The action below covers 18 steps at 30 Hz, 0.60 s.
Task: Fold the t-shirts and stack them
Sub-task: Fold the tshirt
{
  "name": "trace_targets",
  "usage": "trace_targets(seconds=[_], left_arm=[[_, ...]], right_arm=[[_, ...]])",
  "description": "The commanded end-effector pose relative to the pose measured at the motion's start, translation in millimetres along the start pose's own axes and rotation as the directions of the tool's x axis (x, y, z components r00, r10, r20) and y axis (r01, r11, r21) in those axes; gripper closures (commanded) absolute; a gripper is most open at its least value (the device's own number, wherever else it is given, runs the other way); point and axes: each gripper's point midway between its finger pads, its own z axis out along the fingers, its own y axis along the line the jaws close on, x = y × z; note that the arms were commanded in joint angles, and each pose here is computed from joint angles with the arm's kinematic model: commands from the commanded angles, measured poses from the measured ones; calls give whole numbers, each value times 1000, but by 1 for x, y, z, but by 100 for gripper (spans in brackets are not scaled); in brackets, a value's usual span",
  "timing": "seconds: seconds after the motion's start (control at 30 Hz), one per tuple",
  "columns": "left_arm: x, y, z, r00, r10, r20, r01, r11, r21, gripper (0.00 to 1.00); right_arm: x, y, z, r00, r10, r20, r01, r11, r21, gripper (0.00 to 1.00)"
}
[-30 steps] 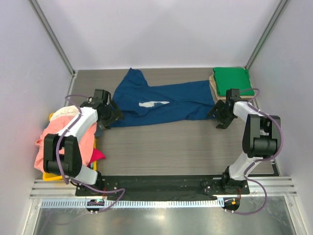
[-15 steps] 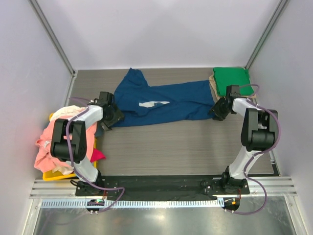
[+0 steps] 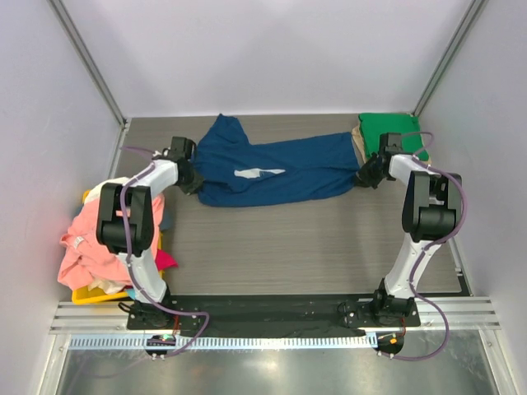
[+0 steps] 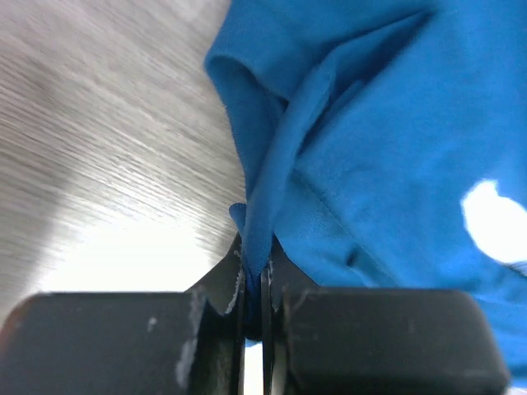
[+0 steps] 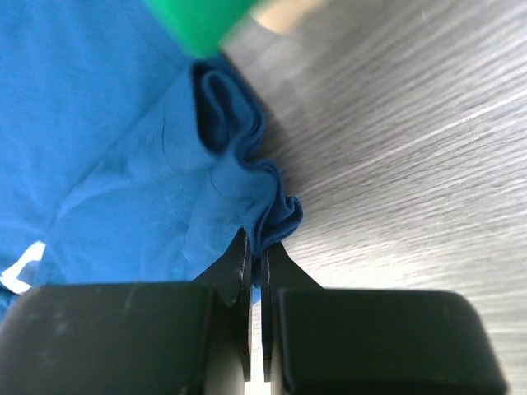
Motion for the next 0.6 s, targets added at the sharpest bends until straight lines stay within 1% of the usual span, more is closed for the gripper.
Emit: trace_targets(seconds=[0.0,0.03,0.1,0.13,0.2,0.23,0.3,0.33,0.47,0.57], left_arm=[[-47,-18,-64,988,7,156,-14,999,48,100],[-50,-15,-74,984,14,176,-22,999,46,100],[-48,-10,-85,982,11,190,-21,998,54,100],[-35,1,-85,986,16,168,-23,999,40,100],[-21,13,-80,990,13,141,-18,999,30,100],[-2,27,-70,995,15,100,-16,1000,13,100],[18,38,-61,998,2,57,-2,1000,8,100],[34,48,-56,1000,0,22,0,1000,8,100],[60,68,-50,1000,-14,-23,14,1000,-8,100],[73,76,-53,999,-21,-48,21,1000,-6,95]], right_arm=[[-45,38,-60,982,-44,183,58,996,-69,99],[-43,31,-64,980,-30,199,41,998,-49,99],[-40,24,-77,977,-8,212,20,998,-55,99],[-22,8,-70,986,11,164,-5,999,-39,99],[-5,-9,-65,990,30,135,-28,1000,-15,99],[16,-27,-58,994,39,97,-41,999,15,99],[31,-41,-51,996,52,74,-55,998,36,99],[45,-54,-47,997,58,46,-61,996,63,99],[63,-79,-49,996,90,28,-93,990,108,99],[70,-93,-56,992,124,32,-127,984,126,99]])
